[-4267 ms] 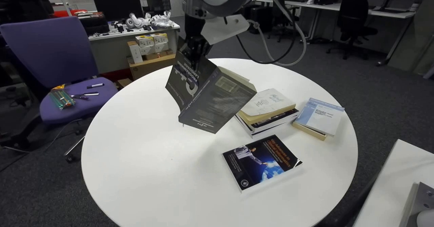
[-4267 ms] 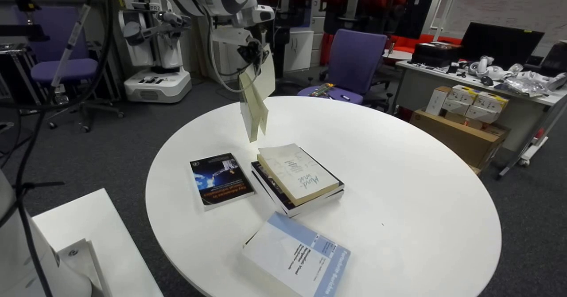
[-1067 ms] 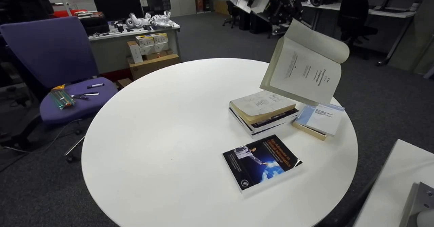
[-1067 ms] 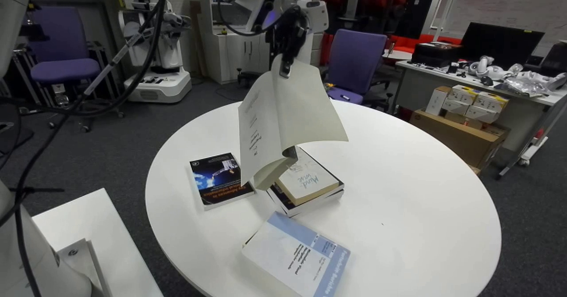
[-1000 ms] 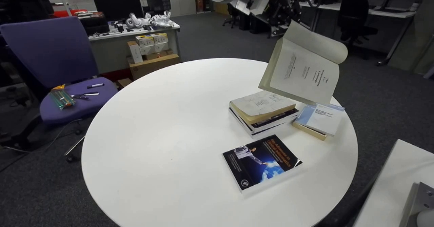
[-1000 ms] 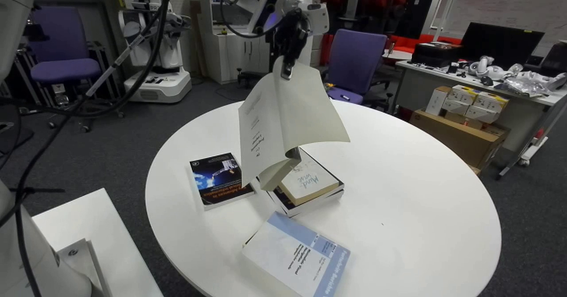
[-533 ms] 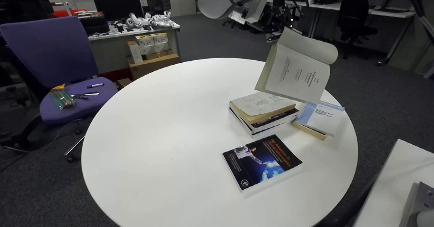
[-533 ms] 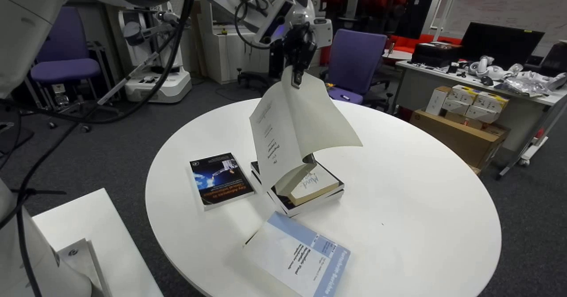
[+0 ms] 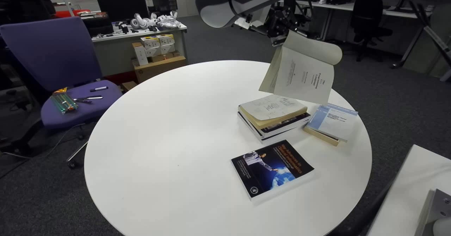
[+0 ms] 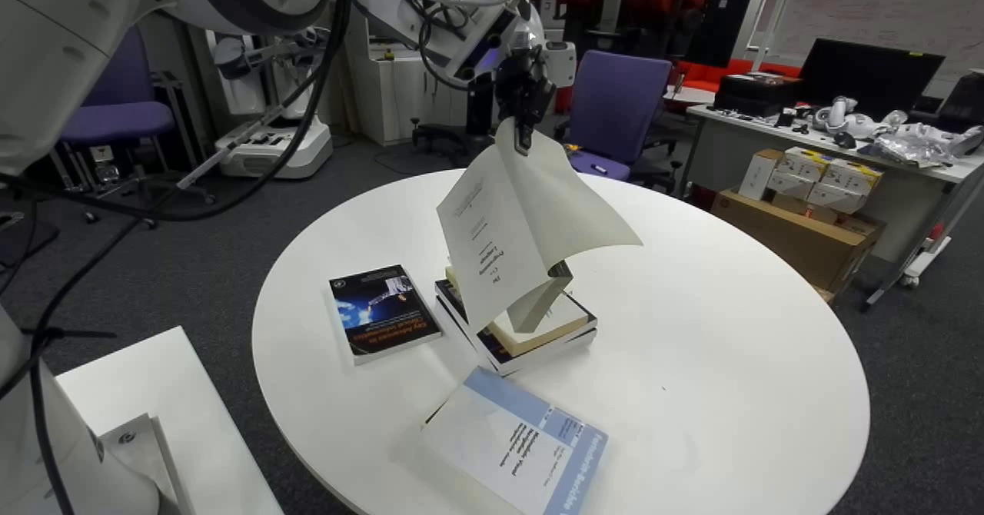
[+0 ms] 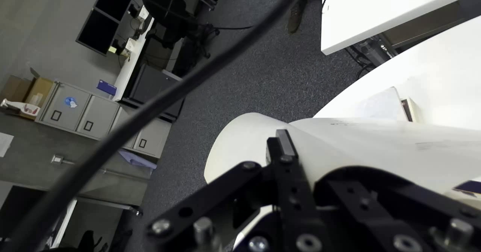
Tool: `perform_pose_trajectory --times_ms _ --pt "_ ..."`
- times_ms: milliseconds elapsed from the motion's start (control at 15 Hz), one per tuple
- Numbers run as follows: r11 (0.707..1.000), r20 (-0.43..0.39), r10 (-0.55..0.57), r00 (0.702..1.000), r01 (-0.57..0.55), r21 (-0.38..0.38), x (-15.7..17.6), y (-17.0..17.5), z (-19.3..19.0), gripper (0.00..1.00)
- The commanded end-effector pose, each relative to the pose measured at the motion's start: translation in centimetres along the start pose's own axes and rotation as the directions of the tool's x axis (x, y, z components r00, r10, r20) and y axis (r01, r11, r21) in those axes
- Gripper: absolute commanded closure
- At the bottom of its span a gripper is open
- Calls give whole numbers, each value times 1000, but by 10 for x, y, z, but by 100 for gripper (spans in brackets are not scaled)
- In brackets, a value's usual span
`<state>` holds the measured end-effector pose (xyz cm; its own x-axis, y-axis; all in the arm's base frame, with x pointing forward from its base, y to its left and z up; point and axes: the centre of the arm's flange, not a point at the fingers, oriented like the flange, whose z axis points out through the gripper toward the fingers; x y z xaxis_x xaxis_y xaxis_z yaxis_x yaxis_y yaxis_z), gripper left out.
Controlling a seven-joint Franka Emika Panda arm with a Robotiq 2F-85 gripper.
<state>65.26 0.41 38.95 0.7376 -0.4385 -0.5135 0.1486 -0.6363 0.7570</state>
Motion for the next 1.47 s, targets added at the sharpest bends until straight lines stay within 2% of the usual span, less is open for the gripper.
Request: perform_pose_trajectory --times_ms 0,467,1000,1400 --pt "998 18 -34 999 35 -59 -11 12 -27 100" --pt "992 14 -92 996 93 -89 -9 -12 -32 100" --pt "979 52 -165 985 170 -110 14 -42 -23 100" --pt "976 9 -170 985 169 -134 -8 -48 -40 100"
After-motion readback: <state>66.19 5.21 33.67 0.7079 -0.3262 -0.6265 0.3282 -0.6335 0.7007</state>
